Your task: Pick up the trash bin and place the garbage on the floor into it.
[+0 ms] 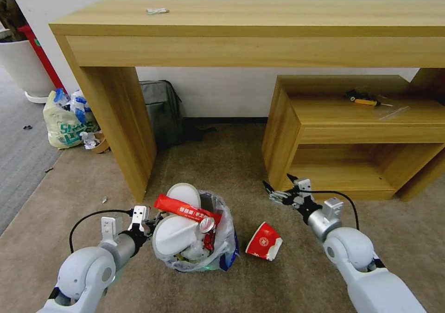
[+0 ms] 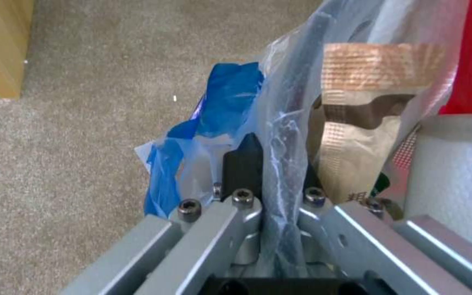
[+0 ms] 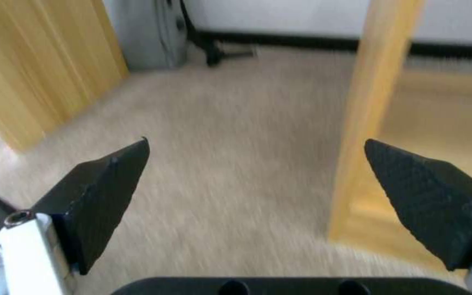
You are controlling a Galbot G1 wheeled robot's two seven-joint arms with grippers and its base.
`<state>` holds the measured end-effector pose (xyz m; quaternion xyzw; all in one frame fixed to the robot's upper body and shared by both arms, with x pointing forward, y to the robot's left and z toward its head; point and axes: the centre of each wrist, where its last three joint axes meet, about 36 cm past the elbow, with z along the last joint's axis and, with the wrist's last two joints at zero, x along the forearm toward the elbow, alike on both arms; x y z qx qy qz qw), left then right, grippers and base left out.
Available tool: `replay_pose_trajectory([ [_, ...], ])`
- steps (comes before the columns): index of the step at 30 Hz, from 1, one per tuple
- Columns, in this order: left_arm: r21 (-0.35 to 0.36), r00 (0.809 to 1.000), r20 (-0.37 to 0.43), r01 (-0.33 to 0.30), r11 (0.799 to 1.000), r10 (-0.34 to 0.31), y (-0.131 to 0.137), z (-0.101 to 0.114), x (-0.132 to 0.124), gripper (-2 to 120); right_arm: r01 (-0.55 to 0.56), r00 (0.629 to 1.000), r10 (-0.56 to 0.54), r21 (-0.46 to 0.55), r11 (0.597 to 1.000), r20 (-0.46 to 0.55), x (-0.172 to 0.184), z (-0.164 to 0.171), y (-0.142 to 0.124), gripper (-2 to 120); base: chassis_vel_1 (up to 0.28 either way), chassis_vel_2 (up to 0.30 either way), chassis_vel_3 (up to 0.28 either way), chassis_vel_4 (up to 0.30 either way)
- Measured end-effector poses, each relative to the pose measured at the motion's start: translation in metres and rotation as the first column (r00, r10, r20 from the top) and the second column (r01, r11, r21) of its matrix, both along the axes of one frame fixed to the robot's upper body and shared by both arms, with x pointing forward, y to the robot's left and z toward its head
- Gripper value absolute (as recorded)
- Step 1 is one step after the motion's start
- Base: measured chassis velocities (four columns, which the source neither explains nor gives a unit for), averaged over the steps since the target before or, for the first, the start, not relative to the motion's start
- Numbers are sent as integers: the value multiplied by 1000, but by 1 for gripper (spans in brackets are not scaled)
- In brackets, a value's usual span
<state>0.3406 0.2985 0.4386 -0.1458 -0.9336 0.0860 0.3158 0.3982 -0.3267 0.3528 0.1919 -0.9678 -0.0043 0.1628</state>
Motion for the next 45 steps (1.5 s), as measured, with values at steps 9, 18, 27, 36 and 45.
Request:
replay_pose_trajectory([
  [9,2,1000,-2,0,1000,0,0,-1,0,0,-37,982,33,-19,999,-187,-13,-67,-34,100,0,0,0,0],
  [18,2,1000,-11,1,1000,-1,-2,-3,-1,0,-82,954,63,-55,995,-292,-12,-116,-38,100,0,0,0,0],
  [27,4,1000,-19,4,1000,-4,-4,-6,-3,0,-71,932,60,-18,997,-356,-2,-135,-14,100,0,0,0,0],
  [36,11,1000,-19,7,1000,-7,-2,-5,-4,0,-31,916,42,34,999,-399,8,-154,6,100,0,0,0,0],
  [45,13,1000,-21,10,1000,-9,-2,-5,-5,0,-6,907,22,39,999,-420,18,-166,14,100,0,0,0,0],
])
